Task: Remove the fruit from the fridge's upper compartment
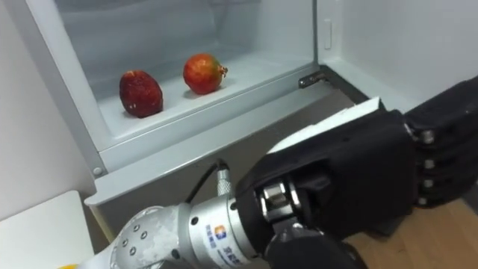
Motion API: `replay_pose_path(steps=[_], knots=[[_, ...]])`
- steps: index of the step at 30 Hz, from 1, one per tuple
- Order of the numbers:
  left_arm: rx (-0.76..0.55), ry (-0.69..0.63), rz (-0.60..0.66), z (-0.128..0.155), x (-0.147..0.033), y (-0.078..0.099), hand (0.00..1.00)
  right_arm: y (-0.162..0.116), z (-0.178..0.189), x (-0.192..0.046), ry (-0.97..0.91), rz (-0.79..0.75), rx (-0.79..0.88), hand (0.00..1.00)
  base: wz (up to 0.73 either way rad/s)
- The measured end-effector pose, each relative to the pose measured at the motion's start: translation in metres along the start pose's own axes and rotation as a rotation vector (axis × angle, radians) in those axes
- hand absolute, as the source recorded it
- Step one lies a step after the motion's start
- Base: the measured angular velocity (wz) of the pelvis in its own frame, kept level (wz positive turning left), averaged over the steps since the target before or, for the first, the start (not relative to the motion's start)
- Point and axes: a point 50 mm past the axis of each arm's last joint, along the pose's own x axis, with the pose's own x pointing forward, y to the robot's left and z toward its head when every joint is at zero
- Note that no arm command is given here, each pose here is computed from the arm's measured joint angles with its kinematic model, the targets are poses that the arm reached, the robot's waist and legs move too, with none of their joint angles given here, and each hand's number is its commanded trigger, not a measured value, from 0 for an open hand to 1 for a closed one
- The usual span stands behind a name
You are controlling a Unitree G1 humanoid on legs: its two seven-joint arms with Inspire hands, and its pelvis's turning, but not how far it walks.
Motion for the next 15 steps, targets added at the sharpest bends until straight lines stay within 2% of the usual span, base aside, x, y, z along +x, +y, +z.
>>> replay_pose_path(steps=[4,9,12,15], knots=[[0.016,0.035,0.014,-0.002,-0.006,0.004,0.0,-0.001,0.002,0.0,-0.005,-0.003,0.004,0.0,0.0],[0.089,0.125,0.064,-0.005,-0.024,0.014,0.0,-0.002,0.007,0.0,-0.022,-0.006,-0.006,0.0,0.04],[0.146,0.143,0.141,0.002,-0.042,0.026,0.0,-0.003,0.012,0.0,-0.035,-0.007,-0.009,0.0,0.19],[0.297,0.17,0.227,0.022,-0.068,0.03,0.0,-0.001,0.017,0.0,-0.051,-0.005,-0.039,0.0,0.29]])
